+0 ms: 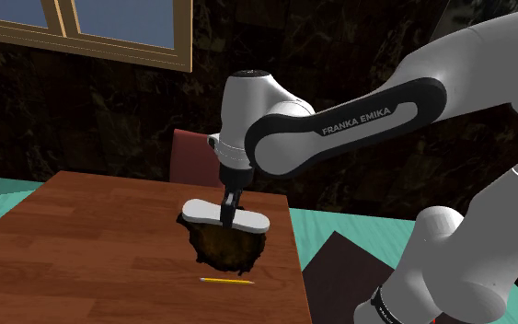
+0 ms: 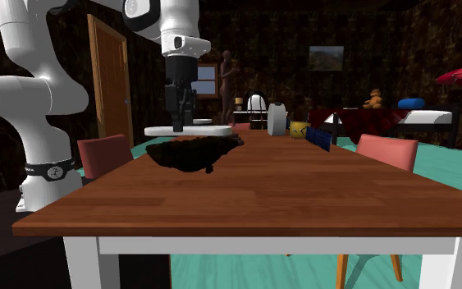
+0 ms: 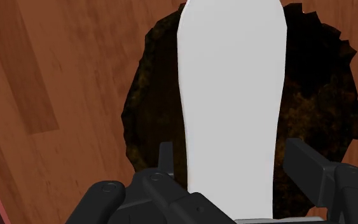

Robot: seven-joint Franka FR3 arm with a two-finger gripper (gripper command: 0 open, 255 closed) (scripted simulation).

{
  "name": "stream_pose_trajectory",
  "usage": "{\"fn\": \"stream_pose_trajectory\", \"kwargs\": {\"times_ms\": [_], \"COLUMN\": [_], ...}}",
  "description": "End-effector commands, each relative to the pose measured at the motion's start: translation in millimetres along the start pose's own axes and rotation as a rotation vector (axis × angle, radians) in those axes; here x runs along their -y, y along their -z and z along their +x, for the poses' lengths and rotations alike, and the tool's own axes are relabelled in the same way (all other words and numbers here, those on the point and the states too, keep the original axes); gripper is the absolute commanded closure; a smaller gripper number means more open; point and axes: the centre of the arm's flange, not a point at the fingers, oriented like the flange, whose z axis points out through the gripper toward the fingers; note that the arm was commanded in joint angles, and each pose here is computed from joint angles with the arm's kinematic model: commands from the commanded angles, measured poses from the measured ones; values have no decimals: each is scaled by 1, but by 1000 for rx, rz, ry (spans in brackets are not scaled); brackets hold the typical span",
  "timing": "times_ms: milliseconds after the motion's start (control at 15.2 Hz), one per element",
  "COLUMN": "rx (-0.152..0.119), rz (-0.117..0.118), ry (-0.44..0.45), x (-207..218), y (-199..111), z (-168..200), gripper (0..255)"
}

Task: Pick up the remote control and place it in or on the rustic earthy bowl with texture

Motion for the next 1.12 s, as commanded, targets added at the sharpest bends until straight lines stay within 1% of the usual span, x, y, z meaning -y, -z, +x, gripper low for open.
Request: {"fn": "stream_pose_trajectory", "kwargs": {"times_ms": [0,66,396,660,1056], "rx": [0,0,0,0,0], "rz": [0,0,0,0,0], "ry": [0,0,0,0,0], "x": [0,0,0,0,0], "y": [0,0,0,50,50], "z": [0,0,0,0,0], "gripper": [255,0,0,0,0]}}
